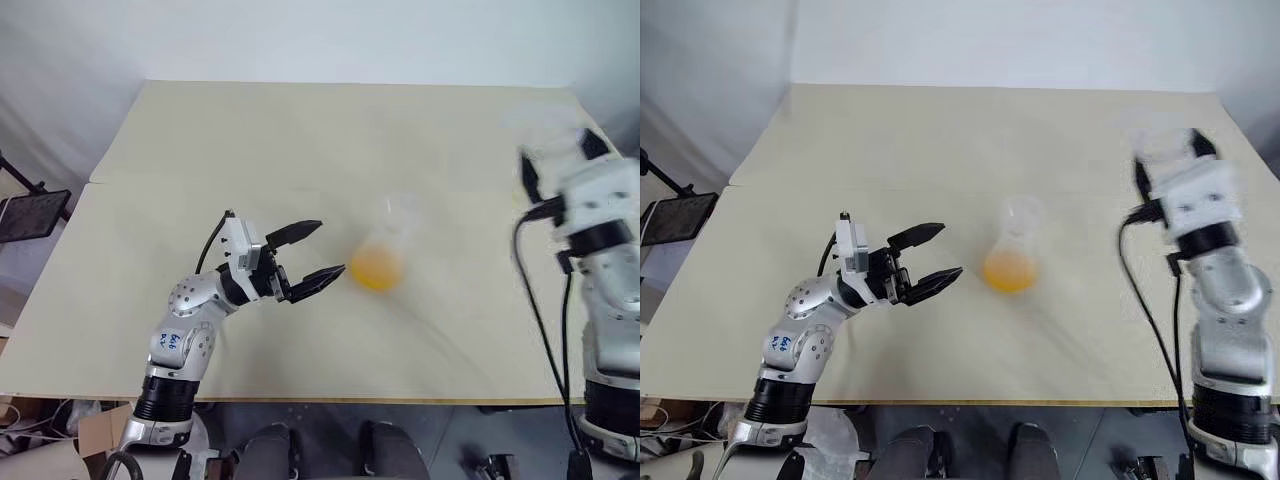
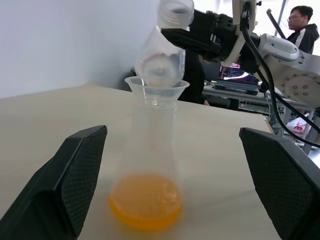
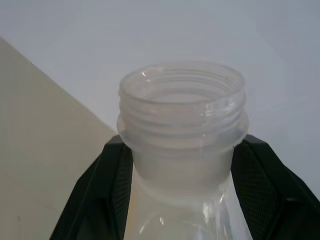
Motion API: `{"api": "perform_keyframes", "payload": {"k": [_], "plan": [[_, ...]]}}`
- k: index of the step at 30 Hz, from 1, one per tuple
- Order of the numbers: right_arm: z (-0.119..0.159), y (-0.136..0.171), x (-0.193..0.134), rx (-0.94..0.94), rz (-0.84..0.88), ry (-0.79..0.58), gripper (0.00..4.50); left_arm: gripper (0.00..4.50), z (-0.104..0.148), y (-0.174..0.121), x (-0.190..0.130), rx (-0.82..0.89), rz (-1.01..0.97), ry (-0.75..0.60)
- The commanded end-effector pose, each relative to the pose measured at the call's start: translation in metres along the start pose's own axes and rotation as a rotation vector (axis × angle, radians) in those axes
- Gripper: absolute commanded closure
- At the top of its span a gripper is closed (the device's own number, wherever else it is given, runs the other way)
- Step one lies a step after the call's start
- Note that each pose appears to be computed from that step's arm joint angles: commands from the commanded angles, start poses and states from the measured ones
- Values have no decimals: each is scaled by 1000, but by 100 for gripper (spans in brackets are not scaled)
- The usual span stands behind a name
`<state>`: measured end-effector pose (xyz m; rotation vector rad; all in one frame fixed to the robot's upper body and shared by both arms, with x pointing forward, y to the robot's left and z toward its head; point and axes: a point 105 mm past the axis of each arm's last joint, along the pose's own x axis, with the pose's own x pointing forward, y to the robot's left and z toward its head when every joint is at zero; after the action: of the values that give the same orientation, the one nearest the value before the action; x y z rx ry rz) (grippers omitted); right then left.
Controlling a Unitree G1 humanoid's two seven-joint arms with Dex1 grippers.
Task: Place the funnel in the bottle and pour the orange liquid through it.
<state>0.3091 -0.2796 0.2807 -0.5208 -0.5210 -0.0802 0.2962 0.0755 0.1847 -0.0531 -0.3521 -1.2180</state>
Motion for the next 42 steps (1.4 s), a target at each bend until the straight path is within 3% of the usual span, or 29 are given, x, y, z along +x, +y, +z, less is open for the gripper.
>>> {"api": "perform_keyframes", "payload": {"k": [1,6,14,20,21,22,25,40,42], "plan": [[-13,-48,-12,72,-178,61,206,0,6,-1,0,35,-16,-14],[-49,-89,-27,243,-373,160,206,0,8,3,2,42,-28,-13],[-109,-81,-47,349,-373,371,206,0,9,2,7,39,-51,-15],[-120,-86,-56,361,-418,362,206,0,10,4,5,46,-44,-14],[-121,-86,-57,368,-416,361,132,0,10,4,4,46,-43,-13],[-121,-86,-57,373,-417,362,105,0,10,4,4,47,-43,-12],[-114,-89,-57,344,-405,336,7,0,9,4,5,47,-43,-13],[-36,-125,-61,168,-394,96,3,0,6,8,4,33,-48,-18],[-10,-115,-45,150,-276,21,3,0,6,10,3,41,-46,-13]]}}
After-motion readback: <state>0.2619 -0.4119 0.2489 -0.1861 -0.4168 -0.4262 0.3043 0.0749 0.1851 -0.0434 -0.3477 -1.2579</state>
